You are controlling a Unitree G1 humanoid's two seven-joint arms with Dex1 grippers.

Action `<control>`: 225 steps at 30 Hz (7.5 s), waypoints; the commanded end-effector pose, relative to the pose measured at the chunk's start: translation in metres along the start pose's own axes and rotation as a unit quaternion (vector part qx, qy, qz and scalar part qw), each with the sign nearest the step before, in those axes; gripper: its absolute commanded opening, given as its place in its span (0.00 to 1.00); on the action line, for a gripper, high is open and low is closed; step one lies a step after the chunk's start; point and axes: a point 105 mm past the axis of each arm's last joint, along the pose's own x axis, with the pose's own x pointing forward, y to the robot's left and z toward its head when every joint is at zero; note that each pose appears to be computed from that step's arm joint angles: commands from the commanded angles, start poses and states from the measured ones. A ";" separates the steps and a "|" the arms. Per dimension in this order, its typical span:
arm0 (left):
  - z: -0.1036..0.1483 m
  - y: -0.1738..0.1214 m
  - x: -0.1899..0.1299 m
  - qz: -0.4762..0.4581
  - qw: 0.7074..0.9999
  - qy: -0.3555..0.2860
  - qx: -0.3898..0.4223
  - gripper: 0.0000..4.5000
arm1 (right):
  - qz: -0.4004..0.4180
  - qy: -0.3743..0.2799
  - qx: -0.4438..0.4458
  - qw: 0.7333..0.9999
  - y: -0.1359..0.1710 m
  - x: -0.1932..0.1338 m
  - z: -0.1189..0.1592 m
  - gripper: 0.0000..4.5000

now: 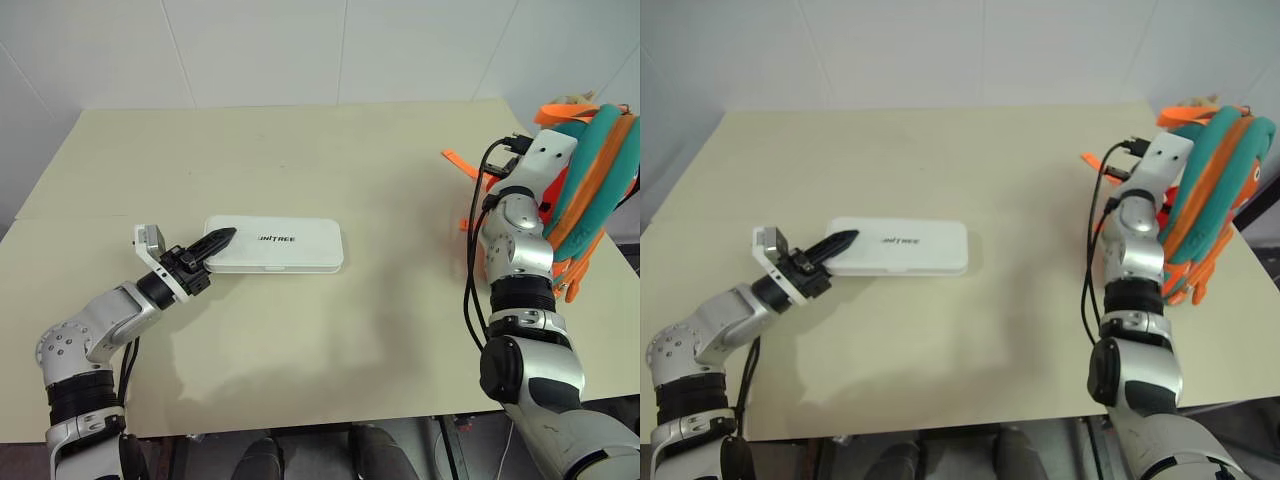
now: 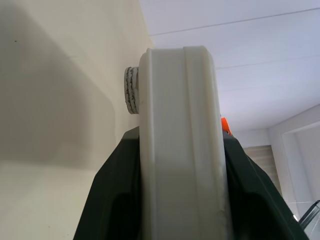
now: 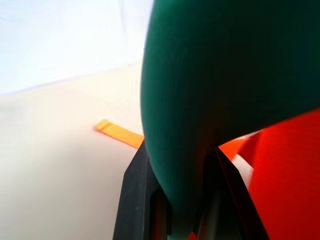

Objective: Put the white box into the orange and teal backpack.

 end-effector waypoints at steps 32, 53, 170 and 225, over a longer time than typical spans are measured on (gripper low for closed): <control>0.032 -0.020 -0.011 0.000 0.999 -0.010 0.043 0.31 | 0.684 0.119 0.059 0.717 0.105 -0.174 0.070 0.13; 0.054 -0.022 -0.035 0.013 0.999 -0.020 0.038 0.31 | 0.857 0.214 -0.106 0.458 0.057 -0.245 0.011 0.13; 0.026 -0.160 -0.047 -0.267 0.723 0.030 0.636 0.31 | 0.878 0.206 -0.038 0.430 0.082 -0.231 0.039 0.13; -0.057 -0.052 0.124 -0.200 0.765 0.249 0.559 0.31 | 0.883 0.190 -0.029 0.428 0.093 -0.233 0.035 0.13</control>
